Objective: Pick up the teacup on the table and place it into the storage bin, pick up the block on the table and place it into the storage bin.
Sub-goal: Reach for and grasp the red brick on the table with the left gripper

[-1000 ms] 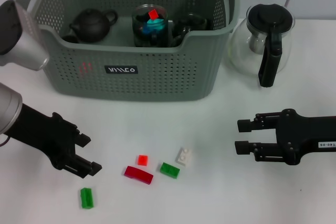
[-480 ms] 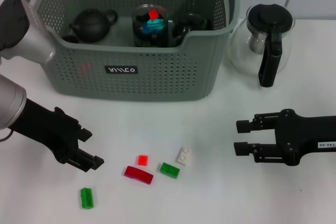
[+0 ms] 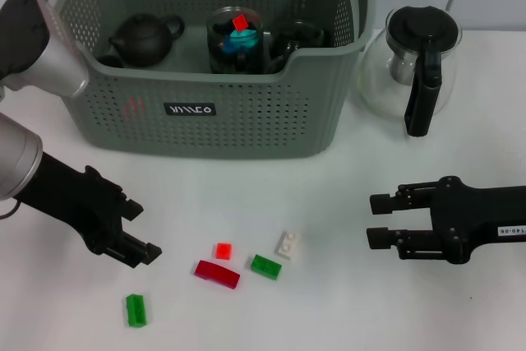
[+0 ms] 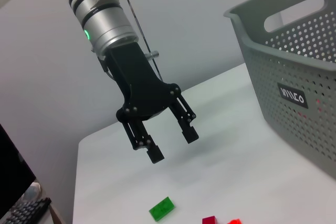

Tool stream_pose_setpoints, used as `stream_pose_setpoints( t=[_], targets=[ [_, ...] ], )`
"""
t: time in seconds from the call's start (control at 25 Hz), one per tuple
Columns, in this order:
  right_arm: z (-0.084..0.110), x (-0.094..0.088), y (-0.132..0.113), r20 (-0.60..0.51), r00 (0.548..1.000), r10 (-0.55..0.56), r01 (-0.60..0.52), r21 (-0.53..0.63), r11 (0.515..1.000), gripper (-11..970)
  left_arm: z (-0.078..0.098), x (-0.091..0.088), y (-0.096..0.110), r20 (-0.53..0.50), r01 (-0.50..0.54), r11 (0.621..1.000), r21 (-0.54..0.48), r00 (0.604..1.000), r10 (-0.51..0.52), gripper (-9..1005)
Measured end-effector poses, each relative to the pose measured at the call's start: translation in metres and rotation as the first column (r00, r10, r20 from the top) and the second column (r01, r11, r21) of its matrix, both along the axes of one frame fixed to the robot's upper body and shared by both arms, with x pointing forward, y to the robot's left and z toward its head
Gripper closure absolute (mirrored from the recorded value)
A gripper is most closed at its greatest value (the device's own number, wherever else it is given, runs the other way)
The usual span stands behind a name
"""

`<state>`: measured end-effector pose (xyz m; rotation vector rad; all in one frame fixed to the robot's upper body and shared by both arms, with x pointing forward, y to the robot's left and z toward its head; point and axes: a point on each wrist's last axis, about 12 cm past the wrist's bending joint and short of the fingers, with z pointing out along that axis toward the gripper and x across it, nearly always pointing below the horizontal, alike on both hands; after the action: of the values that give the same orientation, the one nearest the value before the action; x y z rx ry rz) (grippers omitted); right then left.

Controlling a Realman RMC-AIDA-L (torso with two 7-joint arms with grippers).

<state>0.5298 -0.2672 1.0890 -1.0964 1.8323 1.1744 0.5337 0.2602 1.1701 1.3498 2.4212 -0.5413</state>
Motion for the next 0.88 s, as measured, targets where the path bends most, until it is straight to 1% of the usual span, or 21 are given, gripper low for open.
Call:
stream_pose_setpoints(
  t=[0.68, 0.88],
  targets=[
    [-0.0001, 0.0005, -0.0014, 0.001, 1.0, -0.004, 0.004, -0.006, 1.0, 367, 0.0002, 0.0, -0.0006, -0.001, -0.003, 1.0, -0.001, 1.0, 0.003, 344],
    [-0.0008, -0.0003, -0.0013, -0.001, 1.0, -0.006, 0.006, -0.005, 1.0, 367, 0.0018, -0.0004, -0.0051, -0.002, 0.026, 1.0, 0.014, 1.0, -0.026, 350]
  ],
)
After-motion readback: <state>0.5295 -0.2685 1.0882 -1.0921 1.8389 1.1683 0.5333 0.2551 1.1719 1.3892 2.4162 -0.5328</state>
